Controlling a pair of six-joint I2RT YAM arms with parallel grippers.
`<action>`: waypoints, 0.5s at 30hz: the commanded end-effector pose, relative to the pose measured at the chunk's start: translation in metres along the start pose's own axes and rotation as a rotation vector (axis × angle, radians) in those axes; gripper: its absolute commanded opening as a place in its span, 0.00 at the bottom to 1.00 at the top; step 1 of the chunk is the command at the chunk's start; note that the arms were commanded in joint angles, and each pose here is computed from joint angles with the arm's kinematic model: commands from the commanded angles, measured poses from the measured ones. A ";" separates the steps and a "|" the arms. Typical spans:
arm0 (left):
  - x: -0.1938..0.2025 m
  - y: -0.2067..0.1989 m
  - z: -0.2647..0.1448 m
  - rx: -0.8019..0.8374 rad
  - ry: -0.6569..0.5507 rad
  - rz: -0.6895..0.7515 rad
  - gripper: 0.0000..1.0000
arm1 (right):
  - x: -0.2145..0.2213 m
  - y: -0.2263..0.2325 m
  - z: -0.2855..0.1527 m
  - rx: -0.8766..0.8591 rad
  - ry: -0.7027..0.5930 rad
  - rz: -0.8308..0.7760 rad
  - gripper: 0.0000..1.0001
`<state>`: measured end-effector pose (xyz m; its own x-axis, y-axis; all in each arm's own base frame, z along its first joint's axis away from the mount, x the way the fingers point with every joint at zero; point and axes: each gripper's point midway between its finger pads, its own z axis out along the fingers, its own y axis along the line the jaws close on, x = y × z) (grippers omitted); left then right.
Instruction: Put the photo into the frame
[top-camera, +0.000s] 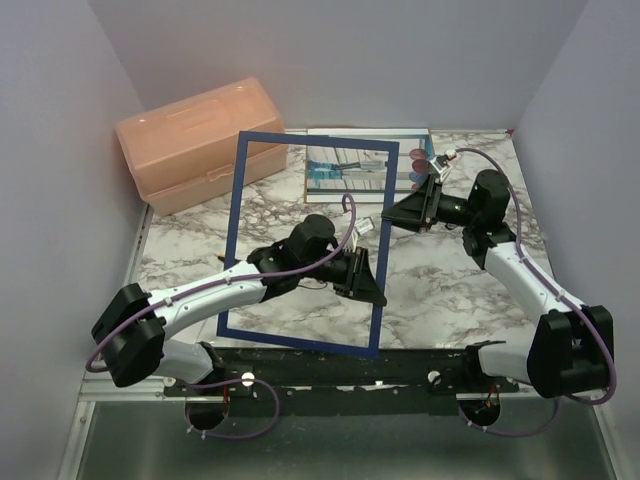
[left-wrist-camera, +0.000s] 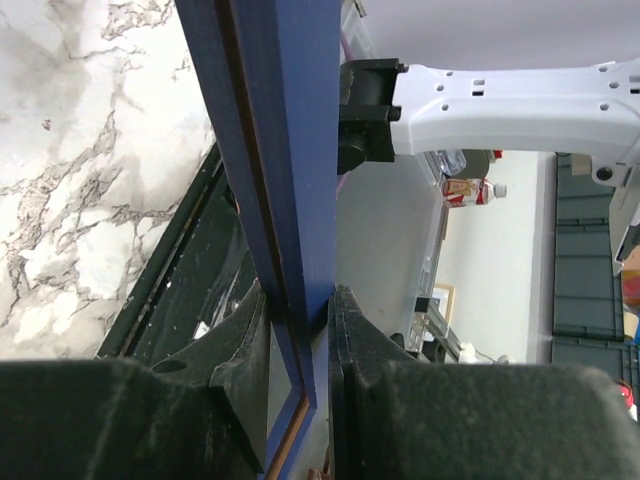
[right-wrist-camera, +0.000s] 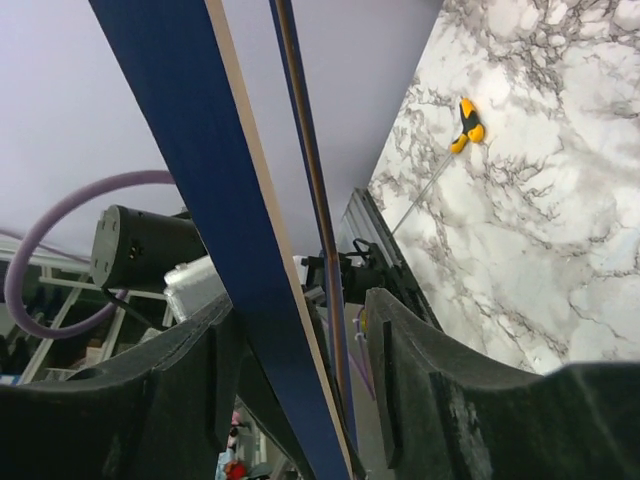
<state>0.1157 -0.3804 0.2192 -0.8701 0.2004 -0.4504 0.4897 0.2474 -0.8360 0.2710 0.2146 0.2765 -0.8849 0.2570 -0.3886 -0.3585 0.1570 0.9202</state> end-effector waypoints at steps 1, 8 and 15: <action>-0.007 -0.025 0.004 0.080 0.007 0.086 0.00 | -0.001 0.012 -0.001 -0.051 0.021 -0.028 0.52; -0.006 -0.025 0.006 0.060 0.013 0.091 0.00 | 0.003 0.012 -0.001 -0.055 0.028 -0.015 0.16; -0.019 -0.005 -0.015 -0.145 -0.088 0.095 0.77 | -0.009 -0.005 -0.005 0.154 -0.039 0.017 0.01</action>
<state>0.1108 -0.3835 0.2159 -0.8615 0.2359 -0.4496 0.5027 0.2722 -0.8205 0.2734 0.2137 0.2771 -0.8703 0.2594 -0.4187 -0.3837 0.1758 0.9066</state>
